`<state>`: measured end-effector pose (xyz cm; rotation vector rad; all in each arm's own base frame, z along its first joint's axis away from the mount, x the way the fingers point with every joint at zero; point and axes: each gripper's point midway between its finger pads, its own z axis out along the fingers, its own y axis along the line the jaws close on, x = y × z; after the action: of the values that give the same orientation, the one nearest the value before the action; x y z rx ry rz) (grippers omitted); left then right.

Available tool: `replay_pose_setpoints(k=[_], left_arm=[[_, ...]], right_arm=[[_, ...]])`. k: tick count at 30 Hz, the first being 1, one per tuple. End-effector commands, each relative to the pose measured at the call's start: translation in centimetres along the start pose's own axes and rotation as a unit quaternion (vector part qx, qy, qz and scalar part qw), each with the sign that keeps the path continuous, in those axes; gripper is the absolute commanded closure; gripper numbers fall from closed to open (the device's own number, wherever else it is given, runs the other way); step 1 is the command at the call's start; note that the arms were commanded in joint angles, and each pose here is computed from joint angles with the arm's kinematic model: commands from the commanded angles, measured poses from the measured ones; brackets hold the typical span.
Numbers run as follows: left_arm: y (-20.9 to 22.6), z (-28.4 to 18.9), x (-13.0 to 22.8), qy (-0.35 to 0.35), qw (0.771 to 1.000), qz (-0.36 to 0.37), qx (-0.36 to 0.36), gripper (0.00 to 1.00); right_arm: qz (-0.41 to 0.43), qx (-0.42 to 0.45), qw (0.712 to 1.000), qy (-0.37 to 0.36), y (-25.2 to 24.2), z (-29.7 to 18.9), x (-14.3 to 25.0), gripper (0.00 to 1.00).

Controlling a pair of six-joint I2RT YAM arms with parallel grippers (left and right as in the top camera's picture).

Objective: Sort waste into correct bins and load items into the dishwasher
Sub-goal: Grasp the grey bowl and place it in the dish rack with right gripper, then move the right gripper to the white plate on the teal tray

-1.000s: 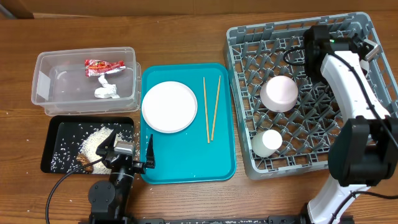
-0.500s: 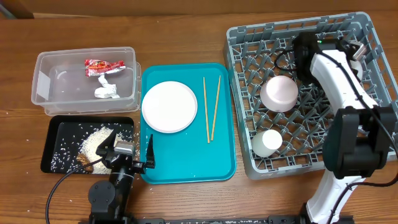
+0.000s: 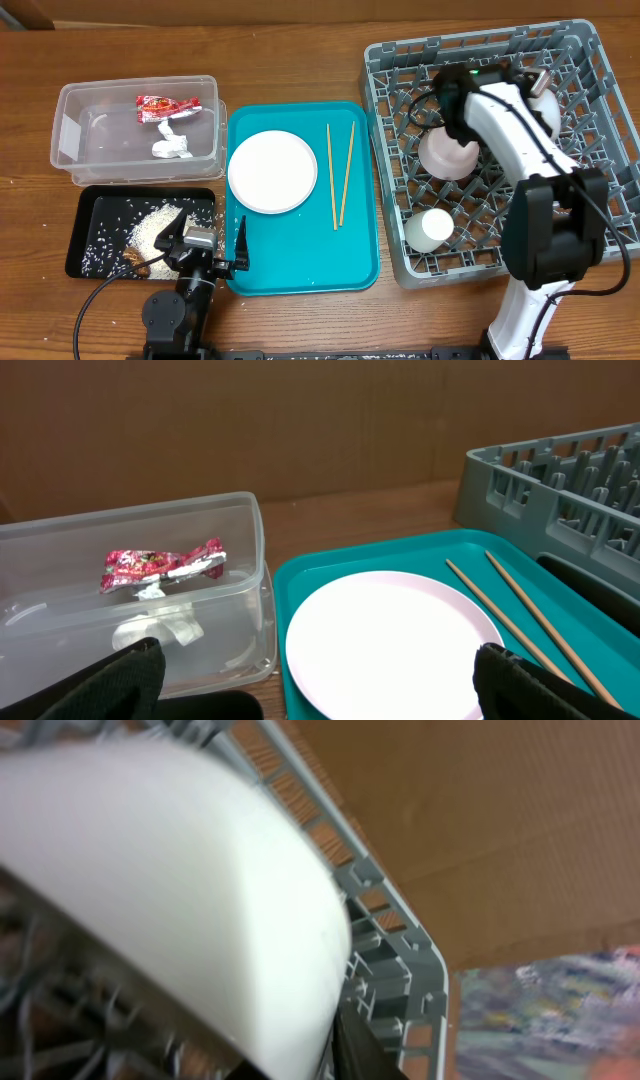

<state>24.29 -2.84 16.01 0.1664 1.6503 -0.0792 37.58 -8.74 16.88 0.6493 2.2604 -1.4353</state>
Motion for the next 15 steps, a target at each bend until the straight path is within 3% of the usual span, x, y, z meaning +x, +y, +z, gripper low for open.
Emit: replay_pose_setpoints(k=[1, 7, 15], left_arm=[[0.1, 0.0, 0.2, -0.002, 1.000, 0.004, -0.001, 0.00], [0.1, 0.0, 0.2, -0.002, 1.000, 0.004, -0.002, 0.00], [0.1, 0.0, 0.2, -0.002, 1.000, 0.004, -0.001, 0.00]], right_arm=[[-0.009, -0.035, 0.999, -0.002, 1.6, -3.2, 1.5, 0.76], [-0.031, -0.052, 0.998, -0.029, 0.4, -7.0, 1.6, 0.53], [0.014, -0.134, 0.990, -0.031, -1.2, -11.7, 1.7, 0.49]])
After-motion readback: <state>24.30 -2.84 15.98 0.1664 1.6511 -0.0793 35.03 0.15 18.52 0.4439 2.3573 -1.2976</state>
